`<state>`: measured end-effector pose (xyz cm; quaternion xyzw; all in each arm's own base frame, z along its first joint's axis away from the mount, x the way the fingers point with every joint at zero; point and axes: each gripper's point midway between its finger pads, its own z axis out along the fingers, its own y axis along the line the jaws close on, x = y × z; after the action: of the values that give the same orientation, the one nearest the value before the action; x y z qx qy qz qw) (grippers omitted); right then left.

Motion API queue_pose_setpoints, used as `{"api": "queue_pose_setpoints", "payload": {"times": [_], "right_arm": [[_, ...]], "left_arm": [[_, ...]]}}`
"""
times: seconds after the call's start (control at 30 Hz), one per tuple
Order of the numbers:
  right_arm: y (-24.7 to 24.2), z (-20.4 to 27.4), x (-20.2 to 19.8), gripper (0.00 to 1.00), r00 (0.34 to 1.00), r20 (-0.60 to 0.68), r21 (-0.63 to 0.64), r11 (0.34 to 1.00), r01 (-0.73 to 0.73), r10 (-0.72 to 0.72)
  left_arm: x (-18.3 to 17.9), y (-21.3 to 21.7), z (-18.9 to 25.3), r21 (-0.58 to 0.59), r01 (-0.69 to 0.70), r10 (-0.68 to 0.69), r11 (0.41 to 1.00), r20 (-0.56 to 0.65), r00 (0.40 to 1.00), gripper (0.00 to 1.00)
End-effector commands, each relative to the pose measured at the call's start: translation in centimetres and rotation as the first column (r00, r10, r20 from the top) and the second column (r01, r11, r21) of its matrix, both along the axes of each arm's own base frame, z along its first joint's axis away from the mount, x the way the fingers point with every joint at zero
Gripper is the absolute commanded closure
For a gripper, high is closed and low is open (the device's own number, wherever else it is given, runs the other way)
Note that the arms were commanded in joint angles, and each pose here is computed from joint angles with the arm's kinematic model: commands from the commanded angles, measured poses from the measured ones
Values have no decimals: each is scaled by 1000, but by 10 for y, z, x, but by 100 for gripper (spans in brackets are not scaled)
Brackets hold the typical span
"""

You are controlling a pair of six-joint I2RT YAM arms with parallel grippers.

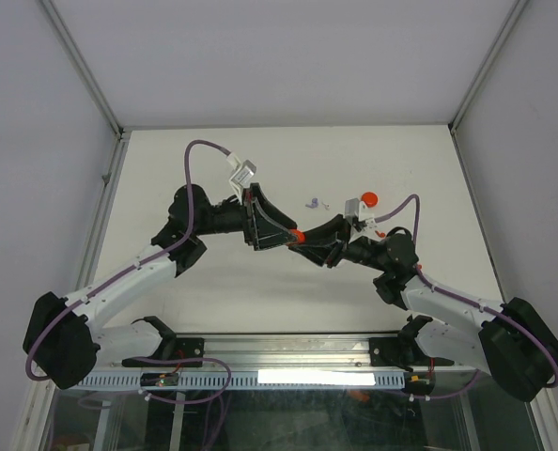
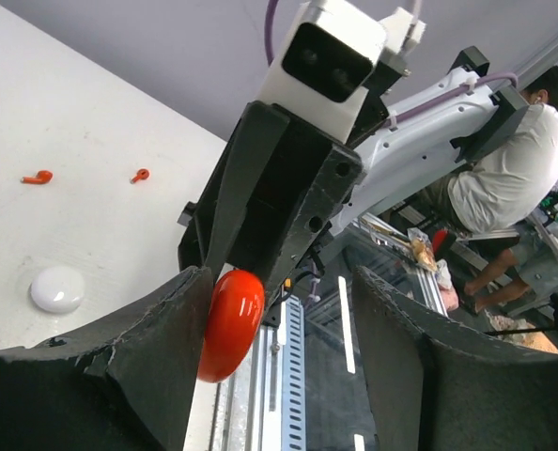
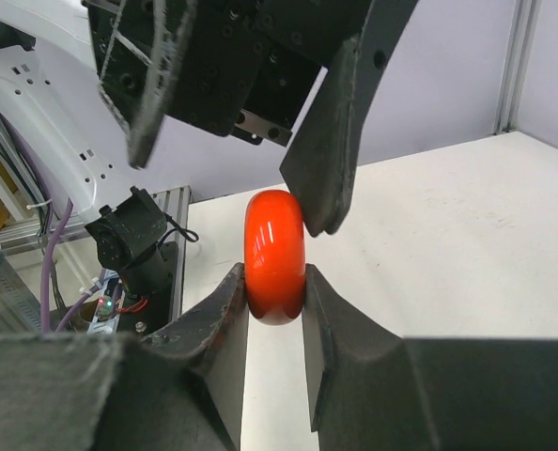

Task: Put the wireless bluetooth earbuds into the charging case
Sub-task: Close the charging case, then place the charging case at the center of the board.

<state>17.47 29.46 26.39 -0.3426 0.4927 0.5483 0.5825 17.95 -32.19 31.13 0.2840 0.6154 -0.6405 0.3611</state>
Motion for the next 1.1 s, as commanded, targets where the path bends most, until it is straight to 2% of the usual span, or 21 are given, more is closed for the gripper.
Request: {"api": "queue_pose_setpoints", "payload": {"times": [0.0,0.13,0.23,0.37,0.47,0.63,0.77,0.87,0.97,1.07], "right_arm": [[0,5,-1,100,1000,-3,3,1000,-13,13],[-1,-2,-2,100,1000,-26,-11,1000,-12,11],[-1,-10,0,100,998,-63,-42,999,-3,1],[-2,-32,8,100,988,-148,-125,992,27,-46],[-5,-51,16,100,967,-230,-196,978,68,-113],[-13,-86,23,100,904,-367,-326,940,98,-221],[-21,-121,20,100,825,-480,-423,902,81,-299],[-25,-147,15,100,757,-557,-474,879,47,-341],[-25,-168,9,100,689,-626,-501,865,2,-365],[-22,-182,3,100,628,-683,-513,857,-49,-373]], "left_arm": [[-17,7,29,-81,50,-41,996,106,993,38],[-15,9,29,-79,33,-24,996,115,993,38],[-3,10,23,-52,-37,42,998,99,994,34],[33,18,1,61,-249,246,967,50,968,28],[59,31,-16,161,-407,406,899,44,913,23],[97,70,-45,315,-641,649,700,95,755,13],[117,109,-50,378,-778,776,502,199,598,5],[128,138,-44,380,-853,828,357,295,478,1],[136,160,-37,360,-899,846,247,373,382,1],[141,176,-32,344,-925,845,161,436,310,1]]}}
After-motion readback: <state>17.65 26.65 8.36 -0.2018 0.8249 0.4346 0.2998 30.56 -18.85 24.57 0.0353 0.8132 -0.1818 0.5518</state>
